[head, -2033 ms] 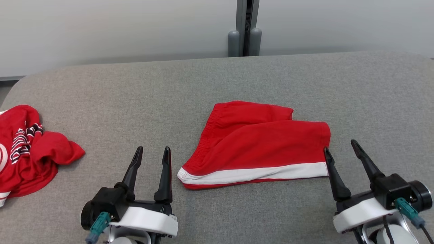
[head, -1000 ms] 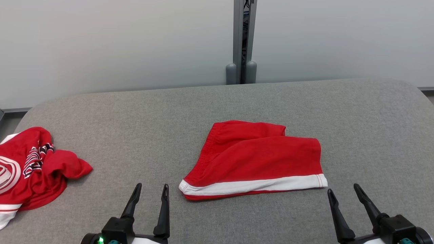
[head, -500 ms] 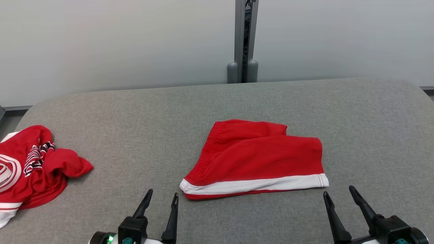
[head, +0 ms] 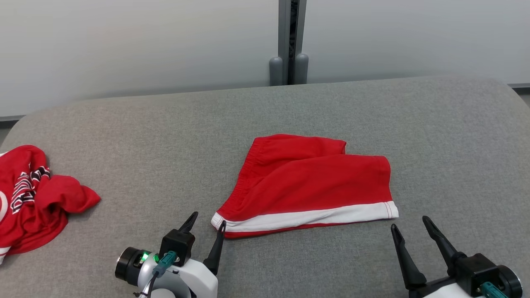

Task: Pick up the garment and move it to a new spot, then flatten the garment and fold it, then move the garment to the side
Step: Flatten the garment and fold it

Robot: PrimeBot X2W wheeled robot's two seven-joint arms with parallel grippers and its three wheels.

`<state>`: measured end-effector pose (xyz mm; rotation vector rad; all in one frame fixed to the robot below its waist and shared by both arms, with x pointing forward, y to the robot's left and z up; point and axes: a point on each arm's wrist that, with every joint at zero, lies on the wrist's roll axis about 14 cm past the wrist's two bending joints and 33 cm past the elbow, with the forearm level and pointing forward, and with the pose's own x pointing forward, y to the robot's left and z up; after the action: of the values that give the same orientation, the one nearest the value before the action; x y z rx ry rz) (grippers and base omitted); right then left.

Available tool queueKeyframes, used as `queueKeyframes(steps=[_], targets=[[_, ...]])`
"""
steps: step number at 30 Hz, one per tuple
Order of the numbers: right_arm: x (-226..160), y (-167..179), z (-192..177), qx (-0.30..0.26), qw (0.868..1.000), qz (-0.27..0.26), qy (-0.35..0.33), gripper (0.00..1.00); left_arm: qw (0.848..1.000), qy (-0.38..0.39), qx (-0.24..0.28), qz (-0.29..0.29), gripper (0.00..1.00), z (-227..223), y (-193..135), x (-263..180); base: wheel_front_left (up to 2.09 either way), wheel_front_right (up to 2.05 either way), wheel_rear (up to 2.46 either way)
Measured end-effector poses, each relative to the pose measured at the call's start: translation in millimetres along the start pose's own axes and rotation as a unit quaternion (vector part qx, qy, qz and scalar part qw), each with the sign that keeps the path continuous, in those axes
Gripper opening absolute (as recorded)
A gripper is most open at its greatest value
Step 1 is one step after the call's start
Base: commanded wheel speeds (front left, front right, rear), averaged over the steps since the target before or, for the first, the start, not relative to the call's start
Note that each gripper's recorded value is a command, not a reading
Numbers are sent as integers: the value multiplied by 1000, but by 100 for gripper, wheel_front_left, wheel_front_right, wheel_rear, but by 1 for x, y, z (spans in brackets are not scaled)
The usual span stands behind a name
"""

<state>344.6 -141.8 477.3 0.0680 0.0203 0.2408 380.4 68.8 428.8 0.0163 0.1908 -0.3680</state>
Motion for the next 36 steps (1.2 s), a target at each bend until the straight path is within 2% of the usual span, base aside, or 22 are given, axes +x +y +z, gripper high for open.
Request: queueKeyframes(steps=[13,15,16,17,18,20,21,29,32,36], targets=[[11,-11,-6,-1,1000,-10,11,100,996,88,6,-33,100,-40,0,28,0,0,0],[12,-12,-7,-1,1000,-11,13,100,994,97,7,-40,93,-45,-2,29,0,0,0],[13,-13,-7,-2,1000,-11,12,100,994,99,8,-43,76,-46,-3,29,0,0,0],[15,-13,-6,-2,1000,-12,11,100,994,101,9,-47,47,-48,-5,29,0,0,0],[15,-14,-6,-3,1000,-12,10,100,993,104,9,-51,41,-50,-7,29,0,0,0],[15,-16,-6,-3,1000,-14,11,100,993,105,9,-55,10,-51,-9,29,0,0,0],[15,-16,-6,-3,1000,-15,11,100,993,105,9,-58,0,-51,-10,29,0,0,0],[18,-18,-8,-6,1000,-16,13,100,994,95,-8,-49,0,-46,-7,29,0,0,0],[24,-20,-16,8,999,-21,25,100,995,84,-34,-39,0,-43,-6,29,0,0,0],[29,-25,-45,36,996,-31,69,100,995,71,-59,-34,0,-38,-5,26,0,0,0]])
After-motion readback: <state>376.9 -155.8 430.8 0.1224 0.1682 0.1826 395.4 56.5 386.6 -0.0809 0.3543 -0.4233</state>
